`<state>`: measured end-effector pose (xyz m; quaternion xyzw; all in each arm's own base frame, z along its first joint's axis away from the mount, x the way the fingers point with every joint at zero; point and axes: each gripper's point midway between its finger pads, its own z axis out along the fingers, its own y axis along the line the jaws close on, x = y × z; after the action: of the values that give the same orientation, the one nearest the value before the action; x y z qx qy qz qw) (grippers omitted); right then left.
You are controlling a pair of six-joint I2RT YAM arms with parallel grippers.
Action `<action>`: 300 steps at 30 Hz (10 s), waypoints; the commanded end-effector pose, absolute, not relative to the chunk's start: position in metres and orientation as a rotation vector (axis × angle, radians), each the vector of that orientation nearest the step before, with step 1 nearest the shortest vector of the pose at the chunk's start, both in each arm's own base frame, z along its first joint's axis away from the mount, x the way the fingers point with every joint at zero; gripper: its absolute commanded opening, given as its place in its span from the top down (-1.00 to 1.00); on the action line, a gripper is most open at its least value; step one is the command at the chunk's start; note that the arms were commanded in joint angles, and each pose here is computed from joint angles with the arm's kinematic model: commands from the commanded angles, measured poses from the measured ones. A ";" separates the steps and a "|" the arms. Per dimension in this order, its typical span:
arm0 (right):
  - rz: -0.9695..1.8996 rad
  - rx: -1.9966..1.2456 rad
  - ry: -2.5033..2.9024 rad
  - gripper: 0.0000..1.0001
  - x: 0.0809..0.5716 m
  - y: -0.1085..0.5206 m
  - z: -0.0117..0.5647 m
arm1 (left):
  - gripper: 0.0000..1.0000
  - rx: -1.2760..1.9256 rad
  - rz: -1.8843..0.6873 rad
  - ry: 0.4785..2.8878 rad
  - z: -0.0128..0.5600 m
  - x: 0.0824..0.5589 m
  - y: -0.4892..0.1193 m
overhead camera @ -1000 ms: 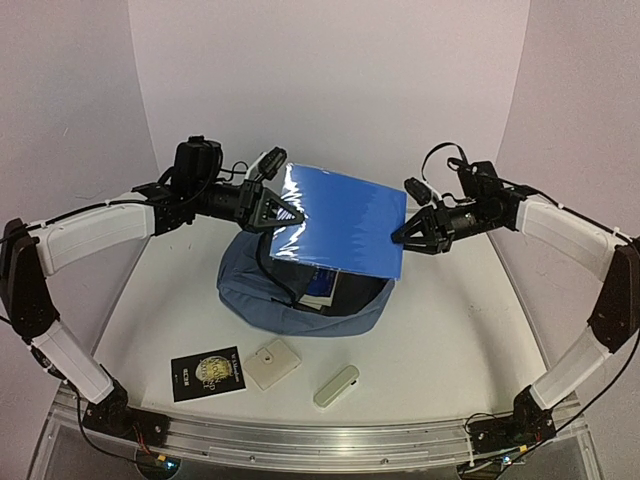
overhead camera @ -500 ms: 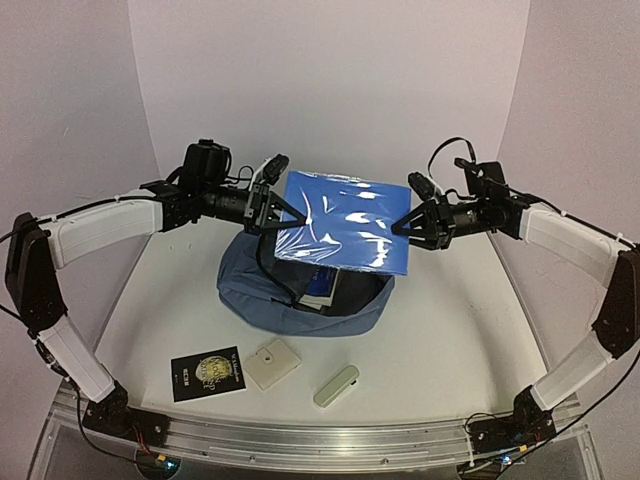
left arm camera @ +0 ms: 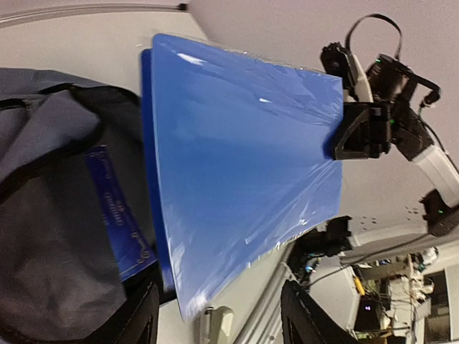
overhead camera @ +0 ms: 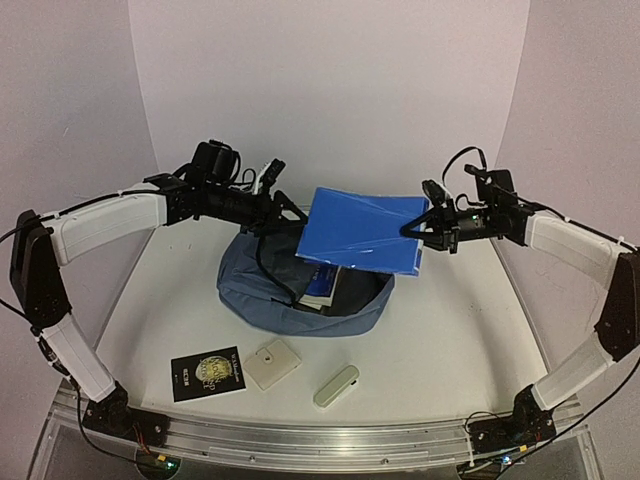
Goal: Pack the student bag
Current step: Pick up the book from the center of the board, then place the book in the student bag, then pick up the book from the center of the board.
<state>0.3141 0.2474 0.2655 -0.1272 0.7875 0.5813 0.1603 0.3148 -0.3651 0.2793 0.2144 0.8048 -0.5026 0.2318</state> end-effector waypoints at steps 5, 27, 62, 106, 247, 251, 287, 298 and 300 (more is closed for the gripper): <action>1.565 0.022 2.308 1.00 0.348 0.198 0.234 | -0.16 0.527 -0.921 2.313 0.265 0.336 -0.357; 1.682 0.038 2.392 1.00 0.320 0.199 0.195 | 0.01 0.737 -0.148 2.535 0.134 0.353 -0.403; 1.709 -0.006 2.437 1.00 0.331 0.232 0.173 | 0.99 0.566 -0.139 2.388 0.214 0.363 -0.378; 1.337 -0.003 2.618 -0.37 0.382 0.301 0.128 | 1.00 0.580 -0.298 2.404 0.205 0.359 -0.385; 1.203 -0.295 2.544 -0.80 0.389 0.293 0.171 | -0.99 1.171 0.131 2.992 0.039 0.185 -0.214; 1.195 -0.301 2.542 -0.80 0.388 0.292 0.171 | -0.99 1.230 0.044 3.015 0.043 0.173 -0.225; 1.188 -0.304 2.518 -0.78 0.388 0.290 0.185 | 0.22 1.365 0.187 3.128 -0.026 0.175 -0.212; 1.203 -0.337 2.502 -0.78 0.384 0.291 0.190 | 0.82 1.300 0.246 3.028 0.032 0.194 -0.235; 1.205 -0.353 2.491 -0.78 0.383 0.292 0.193 | 0.84 1.296 0.243 3.003 0.048 0.195 -0.242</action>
<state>0.3878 0.2935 0.1609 -0.0998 0.8935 0.4135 0.1440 0.1768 -0.2089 0.0189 0.3891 0.9059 0.0930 -0.1387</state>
